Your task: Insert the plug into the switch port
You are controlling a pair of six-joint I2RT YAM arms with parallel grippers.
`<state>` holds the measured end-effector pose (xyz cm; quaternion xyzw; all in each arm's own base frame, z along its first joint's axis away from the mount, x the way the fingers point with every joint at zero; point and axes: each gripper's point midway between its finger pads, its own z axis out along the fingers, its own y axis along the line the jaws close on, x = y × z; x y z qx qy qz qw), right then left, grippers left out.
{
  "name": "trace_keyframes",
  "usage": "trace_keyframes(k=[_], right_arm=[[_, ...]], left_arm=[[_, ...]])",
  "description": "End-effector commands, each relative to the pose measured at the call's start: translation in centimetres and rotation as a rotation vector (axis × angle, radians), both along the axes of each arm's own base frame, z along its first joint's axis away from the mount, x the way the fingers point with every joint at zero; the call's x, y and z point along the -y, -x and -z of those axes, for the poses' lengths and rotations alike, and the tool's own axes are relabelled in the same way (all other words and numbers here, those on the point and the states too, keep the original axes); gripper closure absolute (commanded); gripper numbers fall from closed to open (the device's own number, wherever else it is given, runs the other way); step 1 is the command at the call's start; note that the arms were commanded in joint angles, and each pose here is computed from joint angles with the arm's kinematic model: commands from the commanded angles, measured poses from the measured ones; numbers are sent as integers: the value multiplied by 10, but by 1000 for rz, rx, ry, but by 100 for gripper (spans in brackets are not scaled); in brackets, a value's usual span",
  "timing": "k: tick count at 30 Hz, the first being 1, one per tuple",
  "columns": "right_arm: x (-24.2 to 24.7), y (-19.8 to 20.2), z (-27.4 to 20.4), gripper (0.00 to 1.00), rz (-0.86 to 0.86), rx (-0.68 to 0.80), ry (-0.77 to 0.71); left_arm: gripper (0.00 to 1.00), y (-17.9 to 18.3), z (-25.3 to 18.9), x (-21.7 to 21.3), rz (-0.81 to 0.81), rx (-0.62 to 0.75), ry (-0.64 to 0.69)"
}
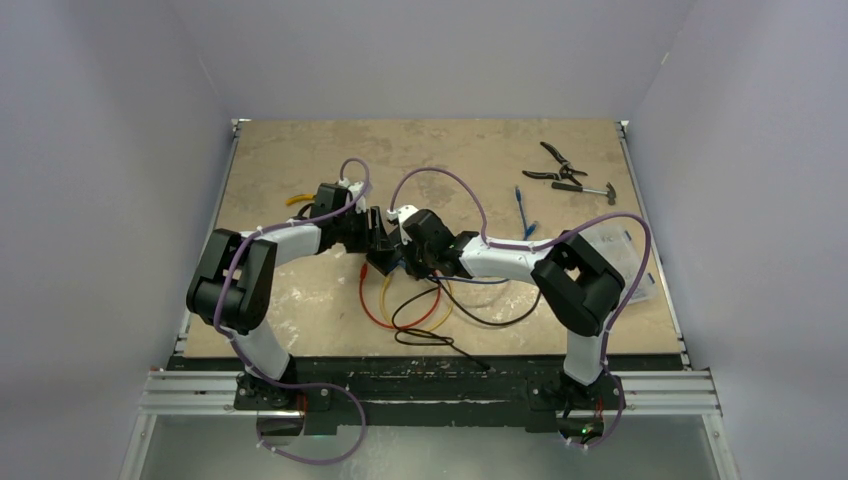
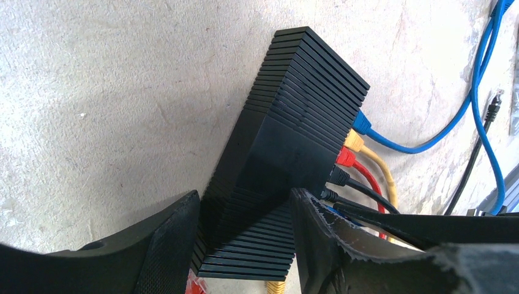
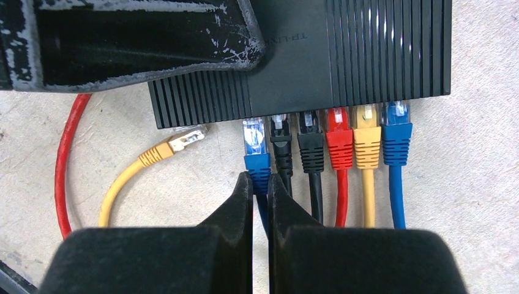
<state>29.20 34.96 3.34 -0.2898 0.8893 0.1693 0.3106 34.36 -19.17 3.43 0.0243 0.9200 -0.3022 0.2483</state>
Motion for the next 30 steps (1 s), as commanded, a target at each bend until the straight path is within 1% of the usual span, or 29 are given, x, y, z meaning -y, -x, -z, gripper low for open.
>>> trace_keyframes(k=[1, 6, 11, 17, 25, 30], right_arm=[[-8, -17, -24, 100, 45, 57, -60], [-7, -22, -29, 100, 64, 85, -66], [-17, -25, -44, 100, 24, 136, -133], [-18, -32, -54, 100, 25, 184, -141], [-24, -37, -45, 100, -15, 211, -129], [-26, -40, -39, 100, -6, 220, -139]], left_arm=[[46, -2, -4, 6, 2, -1, 21], [46, 0, -2, 6, -3, -14, 24], [47, 3, 0, 6, -14, -30, 28], [49, 5, 3, 6, -30, -43, 30], [49, 7, 4, 8, -29, -51, 37], [56, 14, 4, 12, -24, -67, 65]])
